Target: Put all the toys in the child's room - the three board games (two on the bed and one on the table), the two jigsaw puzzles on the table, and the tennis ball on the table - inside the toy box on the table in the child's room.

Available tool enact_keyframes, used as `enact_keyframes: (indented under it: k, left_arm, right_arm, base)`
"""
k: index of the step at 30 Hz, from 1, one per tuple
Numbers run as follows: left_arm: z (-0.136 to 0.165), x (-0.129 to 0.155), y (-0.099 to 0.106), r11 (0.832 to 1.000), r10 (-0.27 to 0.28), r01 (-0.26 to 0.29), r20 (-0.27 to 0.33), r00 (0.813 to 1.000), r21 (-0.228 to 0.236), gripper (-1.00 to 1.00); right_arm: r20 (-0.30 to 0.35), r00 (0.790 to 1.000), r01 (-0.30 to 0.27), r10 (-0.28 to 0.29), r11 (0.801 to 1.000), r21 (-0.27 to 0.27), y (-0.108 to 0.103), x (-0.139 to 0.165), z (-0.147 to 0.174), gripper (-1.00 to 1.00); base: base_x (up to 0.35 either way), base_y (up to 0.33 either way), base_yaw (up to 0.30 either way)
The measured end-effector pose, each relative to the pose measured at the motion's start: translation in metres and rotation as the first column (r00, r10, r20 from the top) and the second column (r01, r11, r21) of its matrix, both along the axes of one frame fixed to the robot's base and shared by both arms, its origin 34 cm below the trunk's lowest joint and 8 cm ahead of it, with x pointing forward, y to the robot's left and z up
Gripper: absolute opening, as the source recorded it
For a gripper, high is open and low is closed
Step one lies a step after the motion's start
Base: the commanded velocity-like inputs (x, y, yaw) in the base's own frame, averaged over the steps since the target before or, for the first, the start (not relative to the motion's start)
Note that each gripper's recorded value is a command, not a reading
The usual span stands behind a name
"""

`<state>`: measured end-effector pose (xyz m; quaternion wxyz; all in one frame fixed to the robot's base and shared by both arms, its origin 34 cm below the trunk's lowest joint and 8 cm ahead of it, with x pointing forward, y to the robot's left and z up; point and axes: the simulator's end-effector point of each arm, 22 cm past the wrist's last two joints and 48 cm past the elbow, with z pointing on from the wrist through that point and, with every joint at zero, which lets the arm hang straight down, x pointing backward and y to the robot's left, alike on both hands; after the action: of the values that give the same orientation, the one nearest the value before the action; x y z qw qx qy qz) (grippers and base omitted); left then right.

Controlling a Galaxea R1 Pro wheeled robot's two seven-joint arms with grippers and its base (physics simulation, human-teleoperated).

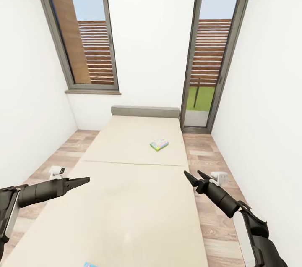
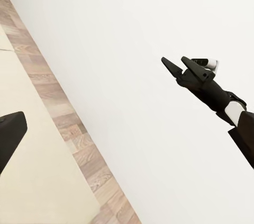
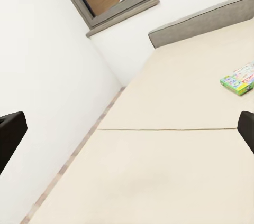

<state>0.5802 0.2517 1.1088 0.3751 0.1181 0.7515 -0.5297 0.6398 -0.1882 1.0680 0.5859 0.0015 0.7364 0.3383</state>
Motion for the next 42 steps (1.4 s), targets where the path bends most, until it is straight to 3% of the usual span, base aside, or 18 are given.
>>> enact_keyframes:
  k: [26, 42]
  left_arm:
    - [0.015, -0.004, 0.000, 1.000, -0.001, 0.001, 0.031, 1.000, -0.001, 1.00]
    - [0.023, -0.006, -0.001, 1.000, -0.003, 0.003, 0.050, 0.999, -0.005, 1.00]
  right_arm:
    - [0.032, 1.000, -0.002, 0.002, 1.000, 0.002, 0.000, -0.002, 0.017, 1.00]
    - [0.049, 0.999, -0.001, 0.001, 1.000, 0.003, 0.000, -0.004, 0.026, 1.00]
  base:
    - [-0.062, 0.000, -0.002]
    - [-0.029, 0.000, -0.157]
